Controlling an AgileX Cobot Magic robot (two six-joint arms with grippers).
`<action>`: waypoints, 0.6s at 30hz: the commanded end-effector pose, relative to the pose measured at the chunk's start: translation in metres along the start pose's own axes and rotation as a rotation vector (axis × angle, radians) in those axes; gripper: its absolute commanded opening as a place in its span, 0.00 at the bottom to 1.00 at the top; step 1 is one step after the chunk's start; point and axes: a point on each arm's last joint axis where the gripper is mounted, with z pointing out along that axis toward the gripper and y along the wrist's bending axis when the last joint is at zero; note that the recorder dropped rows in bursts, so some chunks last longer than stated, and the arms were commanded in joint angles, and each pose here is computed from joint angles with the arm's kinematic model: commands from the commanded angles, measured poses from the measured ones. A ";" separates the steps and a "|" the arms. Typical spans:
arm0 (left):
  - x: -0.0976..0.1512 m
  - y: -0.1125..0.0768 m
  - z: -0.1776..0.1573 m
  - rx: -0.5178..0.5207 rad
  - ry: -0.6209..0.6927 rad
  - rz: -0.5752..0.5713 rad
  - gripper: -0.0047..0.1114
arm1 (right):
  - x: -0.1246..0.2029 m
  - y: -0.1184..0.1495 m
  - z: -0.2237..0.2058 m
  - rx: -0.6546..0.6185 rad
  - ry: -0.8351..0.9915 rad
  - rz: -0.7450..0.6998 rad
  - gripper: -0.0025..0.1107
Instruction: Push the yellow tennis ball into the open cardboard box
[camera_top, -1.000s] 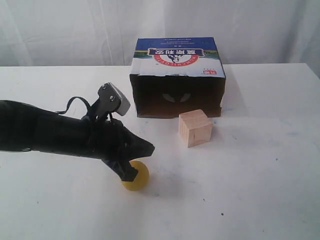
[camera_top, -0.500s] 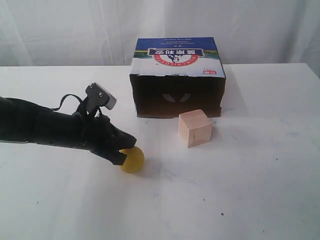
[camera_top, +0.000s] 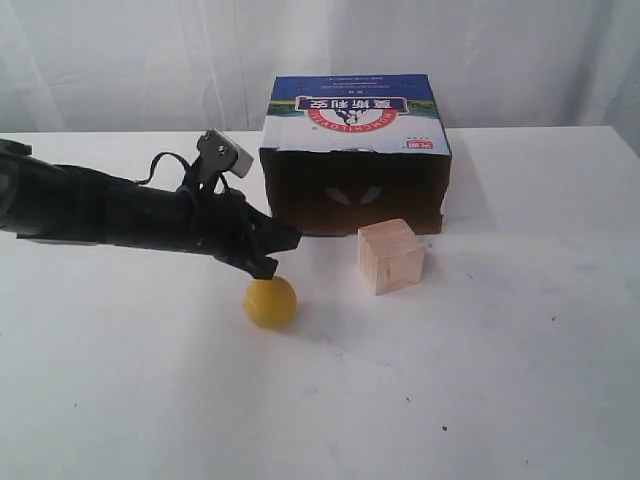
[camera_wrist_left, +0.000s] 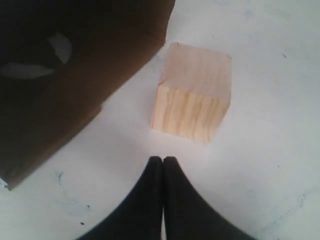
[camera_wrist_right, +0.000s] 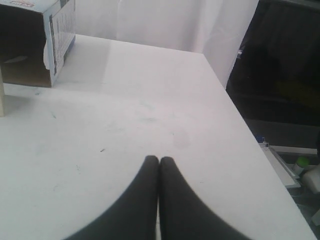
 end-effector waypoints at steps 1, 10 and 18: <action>-0.008 0.011 -0.010 -0.053 -0.028 0.018 0.04 | 0.000 0.000 0.000 0.001 -0.017 0.009 0.02; 0.046 0.012 -0.032 -0.108 0.104 -0.119 0.04 | 0.000 0.000 0.000 0.001 -0.017 0.009 0.02; 0.044 0.016 -0.021 -0.049 0.067 -0.098 0.04 | 0.000 0.000 0.000 0.001 -0.017 0.009 0.02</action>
